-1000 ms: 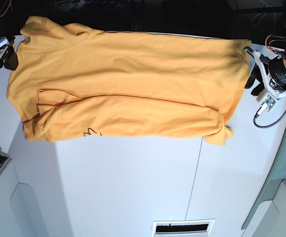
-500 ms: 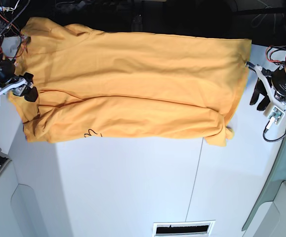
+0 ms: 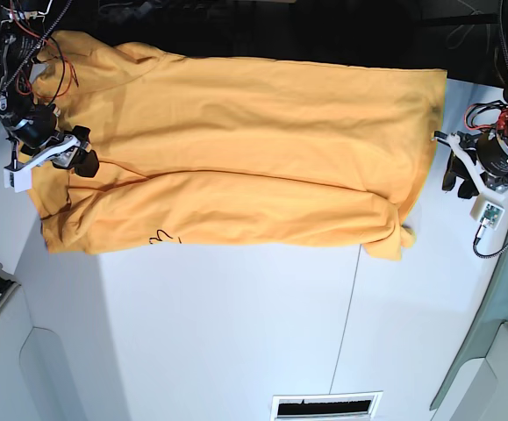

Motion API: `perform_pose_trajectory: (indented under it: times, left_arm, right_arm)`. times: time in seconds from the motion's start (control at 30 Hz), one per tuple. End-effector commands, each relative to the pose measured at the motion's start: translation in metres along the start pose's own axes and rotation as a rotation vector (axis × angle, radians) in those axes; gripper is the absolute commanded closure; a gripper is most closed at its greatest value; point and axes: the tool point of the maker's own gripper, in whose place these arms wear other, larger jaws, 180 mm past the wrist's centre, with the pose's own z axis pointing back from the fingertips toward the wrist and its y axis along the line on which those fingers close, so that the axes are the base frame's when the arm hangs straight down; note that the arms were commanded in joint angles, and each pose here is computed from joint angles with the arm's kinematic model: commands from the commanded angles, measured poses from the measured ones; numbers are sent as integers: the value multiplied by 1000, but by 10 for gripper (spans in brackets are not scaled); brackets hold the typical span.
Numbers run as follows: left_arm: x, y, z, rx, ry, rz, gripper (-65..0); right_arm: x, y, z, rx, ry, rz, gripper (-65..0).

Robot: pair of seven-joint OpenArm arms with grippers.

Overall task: Layout the t-shirt on the table in an organized manner, then fold the t-shirt properly
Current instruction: 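Grasp the shirt's hem edge with both grippers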

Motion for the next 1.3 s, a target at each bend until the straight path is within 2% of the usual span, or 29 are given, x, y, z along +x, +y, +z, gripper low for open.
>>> perform_pose_trajectory:
  times: [0.0,0.23,0.37,0.63,0.93,0.97,1.0,1.07,1.1,1.2,1.27]
  left_arm:
    - [18,6,2,8,-53,-6,-256]
    - [43,-14,-7,-50,-139,65,-256]
    - [47,-22,-22,-72,-162,145,-256]
    - [52,-49,-69,-150,-121,233,-256]
    - [55,-59,-75,-167,-123,263,-253]
    - [55,-59,-75,-167,-126,264,-234]
    - [55,-59,-75,-167,-125,264,-182]
    - [55,-59,-75,-166,-125,263,-29]
    - [55,-59,-75,-166,-125,262,0]
    - [58,-62,-74,-189,-132,240,0]
    - [64,-59,-74,-184,-143,239,0]
  right_arm:
    - [16,2,2,8,-45,16,-343]
    - [16,-6,3,-39,-47,32,-343]
    - [16,-6,3,-38,-47,31,-342]
    - [17,-6,3,-38,-51,32,-342]
    - [20,-7,3,-40,-66,34,-342]
    - [20,-6,3,-39,-68,34,-324]
    - [20,-6,3,-39,-68,33,-284]
    - [21,-6,3,-39,-73,34,-186]
    - [22,-6,3,-39,-80,34,-140]
    - [27,-6,3,-37,-108,36,-4]
    - [34,-2,2,-24,-124,48,0]
